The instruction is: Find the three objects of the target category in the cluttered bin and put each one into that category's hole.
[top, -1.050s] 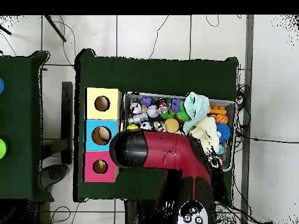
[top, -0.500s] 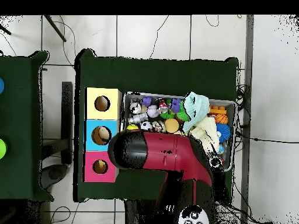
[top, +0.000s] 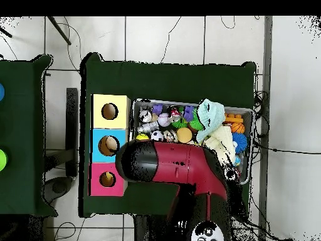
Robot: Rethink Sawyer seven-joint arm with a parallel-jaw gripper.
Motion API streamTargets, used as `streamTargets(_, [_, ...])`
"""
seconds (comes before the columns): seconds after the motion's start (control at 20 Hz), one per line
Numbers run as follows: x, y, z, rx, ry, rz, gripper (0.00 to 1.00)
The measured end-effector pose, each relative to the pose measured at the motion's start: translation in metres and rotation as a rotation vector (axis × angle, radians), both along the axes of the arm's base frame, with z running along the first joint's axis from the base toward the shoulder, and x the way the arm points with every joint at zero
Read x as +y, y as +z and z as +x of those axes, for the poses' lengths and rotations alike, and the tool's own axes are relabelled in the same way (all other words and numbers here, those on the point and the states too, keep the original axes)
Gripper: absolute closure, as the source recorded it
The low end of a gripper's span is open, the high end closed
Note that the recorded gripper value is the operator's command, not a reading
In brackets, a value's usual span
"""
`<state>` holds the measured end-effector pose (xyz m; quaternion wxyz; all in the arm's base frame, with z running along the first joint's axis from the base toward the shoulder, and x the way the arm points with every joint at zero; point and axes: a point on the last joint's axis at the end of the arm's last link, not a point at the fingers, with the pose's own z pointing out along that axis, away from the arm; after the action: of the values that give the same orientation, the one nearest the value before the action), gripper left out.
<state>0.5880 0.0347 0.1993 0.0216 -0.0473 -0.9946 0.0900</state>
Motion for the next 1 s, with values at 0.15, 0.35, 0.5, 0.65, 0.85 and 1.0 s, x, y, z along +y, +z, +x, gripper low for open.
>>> streamTargets(0.15, [0.004, -0.001, -0.002, 0.004, 0.007, 0.0, 1.0])
streamTargets(0.35, [0.014, -0.004, -0.008, 0.016, 0.023, 0.002, 1.0])
streamTargets(0.5, [0.029, -0.008, -0.016, 0.024, 0.047, 0.004, 1.0])
streamTargets(0.65, [0.042, -0.011, -0.024, 0.033, 0.068, 0.006, 1.0])
streamTargets(0.85, [0.062, -0.015, -0.041, 0.054, 0.101, 0.01, 1.0])
streamTargets(1.0, [0.076, -0.016, -0.055, 0.069, 0.124, 0.011, 1.0])
